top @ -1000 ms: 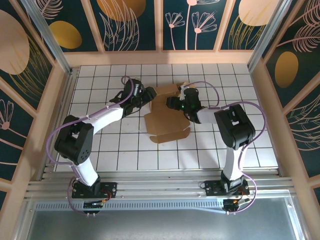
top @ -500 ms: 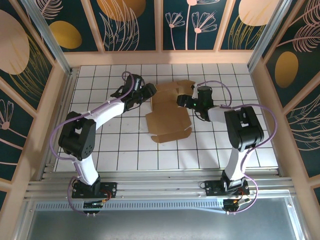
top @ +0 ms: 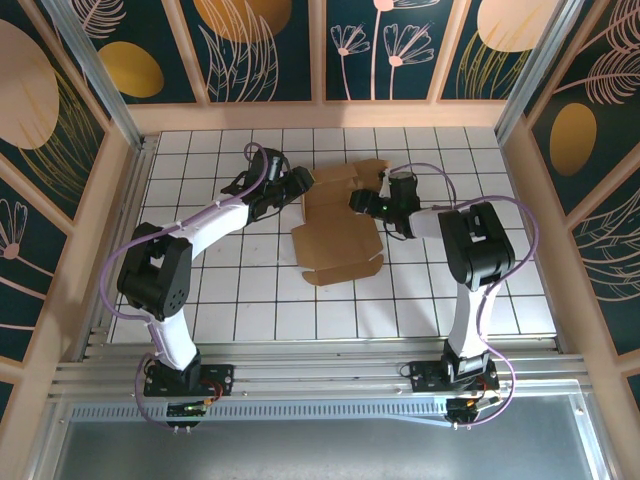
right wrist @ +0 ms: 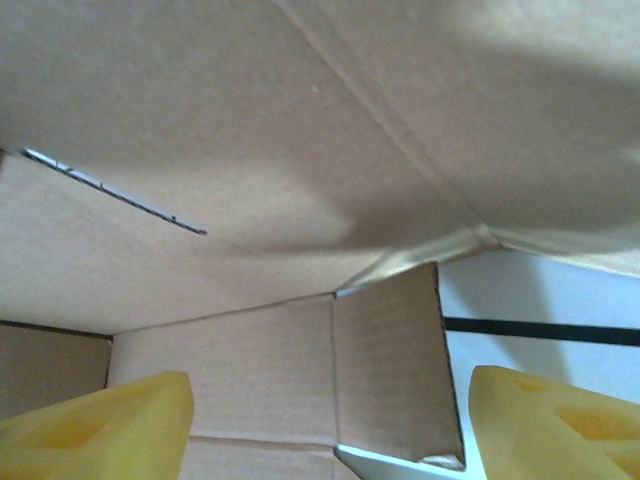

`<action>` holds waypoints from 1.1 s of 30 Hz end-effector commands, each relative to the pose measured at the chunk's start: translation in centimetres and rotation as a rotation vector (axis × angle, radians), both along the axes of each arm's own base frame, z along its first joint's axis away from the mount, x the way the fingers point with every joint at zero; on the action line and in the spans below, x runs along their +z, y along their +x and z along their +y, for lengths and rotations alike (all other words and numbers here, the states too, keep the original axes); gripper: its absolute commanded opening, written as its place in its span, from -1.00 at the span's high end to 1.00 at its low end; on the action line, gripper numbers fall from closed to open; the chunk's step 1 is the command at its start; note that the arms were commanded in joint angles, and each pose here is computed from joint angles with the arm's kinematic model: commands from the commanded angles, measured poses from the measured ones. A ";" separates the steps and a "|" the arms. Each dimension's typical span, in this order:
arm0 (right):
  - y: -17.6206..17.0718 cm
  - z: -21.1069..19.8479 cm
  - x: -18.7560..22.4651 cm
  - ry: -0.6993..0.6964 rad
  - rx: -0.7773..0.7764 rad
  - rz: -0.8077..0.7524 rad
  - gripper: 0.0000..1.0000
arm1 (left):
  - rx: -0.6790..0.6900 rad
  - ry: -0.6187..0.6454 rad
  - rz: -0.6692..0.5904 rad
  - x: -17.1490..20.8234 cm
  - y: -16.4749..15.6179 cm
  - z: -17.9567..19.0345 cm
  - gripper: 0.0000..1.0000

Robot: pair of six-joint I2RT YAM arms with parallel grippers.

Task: Fold the paper box

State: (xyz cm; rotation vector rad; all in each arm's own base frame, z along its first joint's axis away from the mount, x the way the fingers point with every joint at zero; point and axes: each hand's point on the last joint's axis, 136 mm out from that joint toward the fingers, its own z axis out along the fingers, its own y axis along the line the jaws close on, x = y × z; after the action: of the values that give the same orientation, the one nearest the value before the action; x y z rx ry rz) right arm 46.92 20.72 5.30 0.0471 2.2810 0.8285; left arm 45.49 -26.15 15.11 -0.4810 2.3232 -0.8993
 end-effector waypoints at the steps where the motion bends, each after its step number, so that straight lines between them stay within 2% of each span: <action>1: 0.6 1.2 0.2 0.018 0.034 -0.008 -0.42 | -0.025 0.041 0.082 -2.6 -1.0 0.2 -0.10; 6: 0.4 2.5 0.5 0.019 0.078 -0.023 -0.34 | -0.027 0.038 0.080 -2.5 -1.0 0.2 -0.10; 14: -0.2 4.7 1.7 -0.003 0.156 -0.073 -0.32 | -0.032 0.034 0.085 -2.7 -1.1 0.1 -0.09; 25: -1.0 6.3 -1.7 -0.079 0.179 -0.008 -0.30 | -0.032 0.027 0.085 -2.7 -1.2 0.1 -0.08; 33: -0.6 5.7 1.6 -0.085 0.146 -0.070 -0.35 | -0.031 0.032 0.076 -2.5 -1.2 0.2 -0.08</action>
State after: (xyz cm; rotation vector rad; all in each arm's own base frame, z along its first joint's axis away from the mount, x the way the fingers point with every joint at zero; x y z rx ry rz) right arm 47.11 25.92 5.55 -0.1468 2.2750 0.8192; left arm 45.57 -26.02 15.11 -0.4824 2.3258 -0.9105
